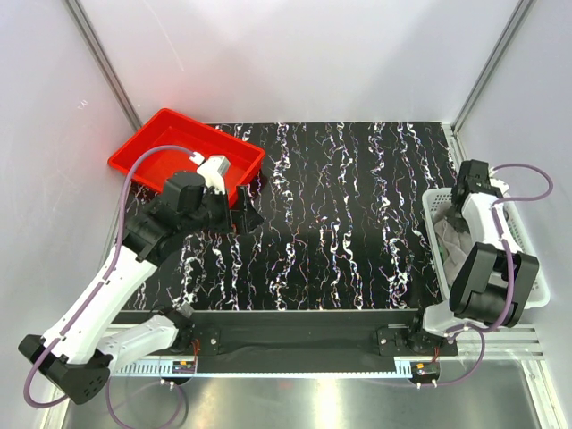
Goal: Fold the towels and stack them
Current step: Grab crumpled towel, then move the towel to the center of the board
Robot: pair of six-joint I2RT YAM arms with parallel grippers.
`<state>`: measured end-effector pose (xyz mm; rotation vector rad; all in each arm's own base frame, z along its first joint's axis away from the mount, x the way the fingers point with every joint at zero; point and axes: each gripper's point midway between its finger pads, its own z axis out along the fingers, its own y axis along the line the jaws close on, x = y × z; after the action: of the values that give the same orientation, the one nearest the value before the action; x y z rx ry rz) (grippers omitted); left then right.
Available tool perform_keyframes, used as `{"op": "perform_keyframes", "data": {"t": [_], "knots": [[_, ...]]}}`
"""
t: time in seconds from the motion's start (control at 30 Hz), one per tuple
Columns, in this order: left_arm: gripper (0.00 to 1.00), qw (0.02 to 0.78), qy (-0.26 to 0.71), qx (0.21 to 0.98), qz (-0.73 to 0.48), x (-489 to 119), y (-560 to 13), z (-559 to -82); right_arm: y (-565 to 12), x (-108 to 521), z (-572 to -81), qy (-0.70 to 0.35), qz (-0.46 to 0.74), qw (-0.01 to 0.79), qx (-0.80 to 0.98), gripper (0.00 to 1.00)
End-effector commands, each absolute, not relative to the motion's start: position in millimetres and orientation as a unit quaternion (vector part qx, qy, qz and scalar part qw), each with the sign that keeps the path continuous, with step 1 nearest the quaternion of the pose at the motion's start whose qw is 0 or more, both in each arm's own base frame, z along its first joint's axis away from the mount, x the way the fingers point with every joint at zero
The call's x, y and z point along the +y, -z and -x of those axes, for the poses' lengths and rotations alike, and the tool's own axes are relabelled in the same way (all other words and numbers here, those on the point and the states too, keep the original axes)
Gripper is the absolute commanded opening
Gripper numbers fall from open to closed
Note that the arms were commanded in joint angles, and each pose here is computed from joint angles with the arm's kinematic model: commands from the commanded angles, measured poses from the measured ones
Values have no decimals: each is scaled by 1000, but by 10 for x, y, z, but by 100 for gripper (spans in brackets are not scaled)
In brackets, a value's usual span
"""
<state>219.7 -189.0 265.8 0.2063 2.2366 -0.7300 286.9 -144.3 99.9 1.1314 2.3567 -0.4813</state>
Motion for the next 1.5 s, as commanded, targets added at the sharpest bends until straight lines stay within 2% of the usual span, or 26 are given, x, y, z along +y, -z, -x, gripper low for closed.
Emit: {"op": "perform_keyframes", "data": {"t": [0.0,0.17,0.27,0.37,0.4,0.5,0.6,0.73,0.77,0.83,0.87,0.93,0.97,1.0,1.03,1.07,1.1,1.13,1.17,1.23,1.27,1.33,1.4,1.43,1.47], "knots": [[99,408,286,864,-71,-1865,-2736,-2253,-1481,-1583,-3202,169,-416,317,835,0],[99,407,295,862,-70,-1917,-2750,-2284,-2126,-1508,-3332,145,-400,365,828,0],[99,414,291,859,-69,-1903,-2770,-2305,-2603,-1107,-3560,52,-344,423,837,0],[99,429,278,857,-62,-1851,-2860,-2355,-3194,-516,-3718,-53,-264,470,841,0],[99,442,277,851,-59,-1833,-2971,-2382,-3550,-272,-3761,-103,-227,498,831,0],[99,472,265,839,-47,-1772,-3189,-2466,-4106,497,-3710,-199,-131,516,823,0],[99,488,248,837,-20,-1652,-3324,-2540,-4331,1302,-3576,-312,-40,485,816,0],[99,491,258,832,15,-1519,-3357,-2553,-4050,1886,-3361,-367,3,424,828,0],[99,487,255,835,21,-1494,-3304,-2559,-3616,1977,-3301,-366,1,376,851,0],[99,471,259,843,22,-1498,-3217,-2527,-3292,2159,-3129,-386,5,345,855,0],[99,460,253,851,23,-1491,-3103,-2520,-2636,2177,-2994,-370,-12,284,884,0],[99,450,240,860,24,-1463,-2970,-2519,-2220,2329,-2845,-384,-14,254,888,0],[98,438,230,869,27,-1445,-2821,-2514,-1750,2314,-2655,-368,-24,207,906,1],[98,432,227,873,27,-1448,-2752,-2520,-1615,2364,-2594,-373,-21,197,907,4],[97,427,225,876,27,-1450,-2689,-2522,-1471,2419,-2472,-371,-14,180,911,14],[96,415,219,882,30,-1447,-2564,-2519,-1290,2390,-2363,-363,-16,163,917,20],[96,410,219,885,34,-1462,-2508,-2536,-1247,2388,-2330,-360,-17,159,919,28],[95,405,220,887,37,-1472,-2458,-2538,-1245,2366,-2316,-356,-16,161,921,41],[94,394,219,892,41,-1479,-2348,-2536,-1320,2329,-2429,-339,-18,186,922,47],[93,393,229,890,45,-1537,-2291,-2584,-1377,2259,-2540,-305,0,204,930,52],[92,384,227,894,46,-1546,-2189,-2586,-1614,2291,-2738,-301,11,240,923,54],[88,372,226,899,55,-1578,-2066,-2632,-1591,2235,-3037,-252,33,273,928,55],[86,357,221,905,62,-1602,-1875,-2657,-1802,2325,-3389,-241,70,324,912,55],[84,350,221,908,63,-1611,-1800,-2648,-1627,2387,-3524,-230,83,311,919,55],[84,343,217,911,70,-1605,-1672,-2647,-1756,2471,-3703,-229,110,331,909,55]]}}
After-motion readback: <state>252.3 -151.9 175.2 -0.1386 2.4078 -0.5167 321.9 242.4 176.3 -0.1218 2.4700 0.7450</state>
